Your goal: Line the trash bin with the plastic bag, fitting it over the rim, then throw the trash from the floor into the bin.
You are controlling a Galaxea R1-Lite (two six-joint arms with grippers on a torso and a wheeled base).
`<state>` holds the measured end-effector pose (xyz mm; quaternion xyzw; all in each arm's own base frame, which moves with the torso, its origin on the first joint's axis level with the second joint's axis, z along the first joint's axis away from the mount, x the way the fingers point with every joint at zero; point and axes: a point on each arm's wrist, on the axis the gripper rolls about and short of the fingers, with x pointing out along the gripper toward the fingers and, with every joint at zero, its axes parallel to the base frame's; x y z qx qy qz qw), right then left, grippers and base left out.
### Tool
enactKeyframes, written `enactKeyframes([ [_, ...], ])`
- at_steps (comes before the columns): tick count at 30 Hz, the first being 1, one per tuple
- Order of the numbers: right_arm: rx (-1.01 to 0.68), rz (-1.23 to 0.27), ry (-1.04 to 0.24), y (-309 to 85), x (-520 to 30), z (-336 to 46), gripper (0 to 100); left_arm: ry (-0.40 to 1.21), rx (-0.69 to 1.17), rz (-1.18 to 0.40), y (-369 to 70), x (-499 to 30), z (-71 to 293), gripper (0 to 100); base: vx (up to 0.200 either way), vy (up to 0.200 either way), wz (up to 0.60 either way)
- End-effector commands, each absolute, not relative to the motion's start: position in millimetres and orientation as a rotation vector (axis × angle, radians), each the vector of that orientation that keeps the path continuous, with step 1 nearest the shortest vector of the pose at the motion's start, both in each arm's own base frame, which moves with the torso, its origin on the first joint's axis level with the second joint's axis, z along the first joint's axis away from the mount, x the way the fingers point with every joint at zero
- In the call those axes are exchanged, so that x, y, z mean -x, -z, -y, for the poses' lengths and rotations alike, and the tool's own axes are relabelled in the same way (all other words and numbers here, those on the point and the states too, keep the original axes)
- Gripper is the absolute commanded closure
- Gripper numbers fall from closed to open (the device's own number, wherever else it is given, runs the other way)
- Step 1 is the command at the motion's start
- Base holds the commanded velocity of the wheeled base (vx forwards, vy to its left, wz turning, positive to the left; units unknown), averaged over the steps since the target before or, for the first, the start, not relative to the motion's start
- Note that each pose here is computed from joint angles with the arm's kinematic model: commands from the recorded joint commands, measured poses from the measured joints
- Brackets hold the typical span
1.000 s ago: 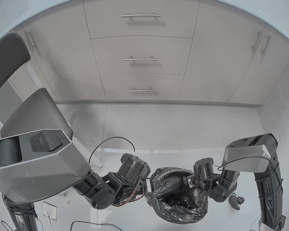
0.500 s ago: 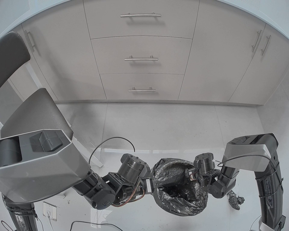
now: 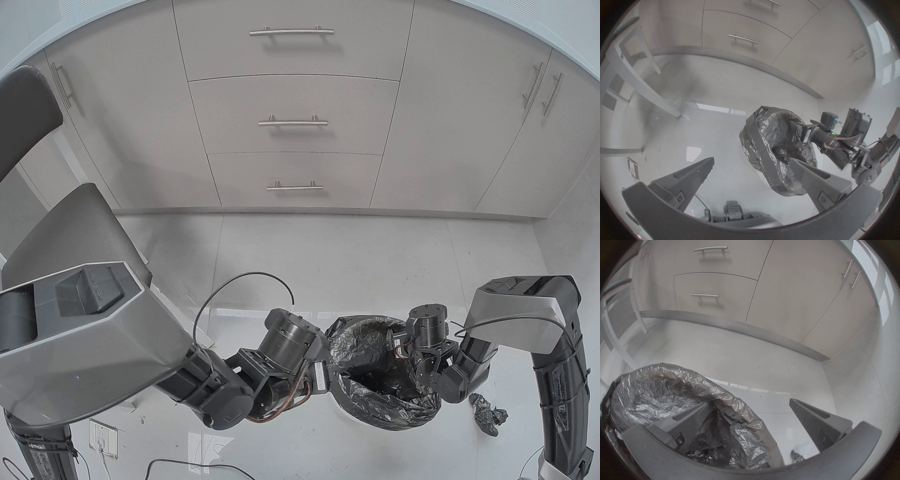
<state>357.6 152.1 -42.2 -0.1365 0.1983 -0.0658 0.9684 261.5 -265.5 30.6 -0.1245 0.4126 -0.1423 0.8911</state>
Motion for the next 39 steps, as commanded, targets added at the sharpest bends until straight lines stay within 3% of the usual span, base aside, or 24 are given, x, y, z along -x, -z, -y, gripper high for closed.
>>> enactKeyframes([
  [1,0.27,-0.403,0.104,36,-344,-156,0,0.291,0.179,-0.808,-37,-248,296,0,0.0,0.0,0.0],
  [8,0.257,-0.415,0.059,19,-308,-150,0,0.335,0.045,-0.842,-42,-207,333,0,0.0,0.0,0.0],
  [13,0.209,-0.401,0.06,4,-285,-139,0,0.288,-0.059,-0.825,-22,-198,349,0,0.0,0.0,0.0],
  [25,0.107,-0.338,0.094,-13,-259,-116,0,0.242,-0.211,-0.819,21,-187,356,0,0.0,0.0,0.0],
  [39,0.059,-0.355,0.07,-9,-250,-112,0,0.213,-0.214,-0.822,32,-204,356,0,0.0,0.0,0.0],
])
